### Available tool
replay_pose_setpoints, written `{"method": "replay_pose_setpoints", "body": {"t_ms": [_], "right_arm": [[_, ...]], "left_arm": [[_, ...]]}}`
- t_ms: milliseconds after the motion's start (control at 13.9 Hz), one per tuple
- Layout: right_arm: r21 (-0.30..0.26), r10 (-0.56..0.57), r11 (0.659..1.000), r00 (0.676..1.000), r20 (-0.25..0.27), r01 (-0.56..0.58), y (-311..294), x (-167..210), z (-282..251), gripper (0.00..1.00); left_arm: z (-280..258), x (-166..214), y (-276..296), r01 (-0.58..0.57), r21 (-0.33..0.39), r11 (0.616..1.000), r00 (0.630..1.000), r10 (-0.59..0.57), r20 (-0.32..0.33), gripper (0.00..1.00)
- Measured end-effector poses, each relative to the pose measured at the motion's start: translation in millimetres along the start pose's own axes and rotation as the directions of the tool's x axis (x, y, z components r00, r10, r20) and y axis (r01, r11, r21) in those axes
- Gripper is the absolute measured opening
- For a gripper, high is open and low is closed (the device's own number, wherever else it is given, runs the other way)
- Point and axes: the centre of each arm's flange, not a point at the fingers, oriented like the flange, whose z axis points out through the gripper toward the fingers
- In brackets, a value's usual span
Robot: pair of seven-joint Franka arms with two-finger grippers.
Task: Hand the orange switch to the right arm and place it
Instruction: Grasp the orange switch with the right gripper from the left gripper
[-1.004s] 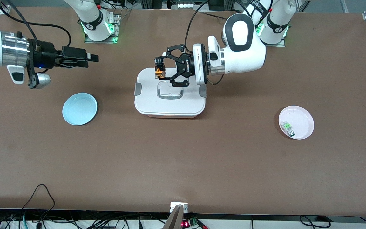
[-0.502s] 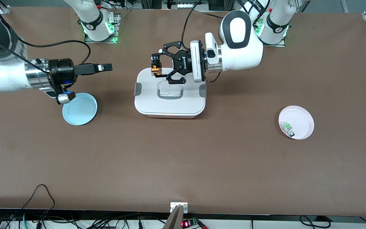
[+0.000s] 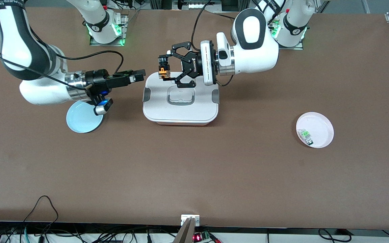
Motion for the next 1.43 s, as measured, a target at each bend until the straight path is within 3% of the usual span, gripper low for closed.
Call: {"method": "replay_pose_setpoints", "body": {"t_ms": [717, 861, 1004, 1219, 1435], "right_arm": [[0.022, 0.005, 1.000, 1.000, 0.017, -0.005, 8, -8, 64, 0.97], [0.025, 0.006, 1.000, 1.000, 0.015, -0.006, 8, -8, 63, 0.80], [0.026, 0.005, 1.000, 1.000, 0.015, -0.006, 7, -8, 63, 0.74], [0.042, -0.005, 0.999, 1.000, 0.015, 0.004, 4, -9, 62, 0.45], [0.044, -0.008, 0.999, 1.000, 0.015, 0.007, 3, -10, 62, 0.45]], "left_arm": [[0, 0, 0, 0.000, 0.000, 1.000, 1.000, 0.000, 0.000, 0.73], [0, 0, 0, 0.000, 0.001, 1.000, 1.000, 0.000, 0.000, 0.73], [0, 0, 0, 0.000, 0.001, 1.000, 1.000, 0.000, 0.000, 0.73], [1, -1, 0, 0.007, 0.000, 1.000, 1.000, -0.007, 0.000, 0.73], [1, 0, 0, 0.007, 0.000, 1.000, 1.000, -0.007, -0.001, 0.73]]}}
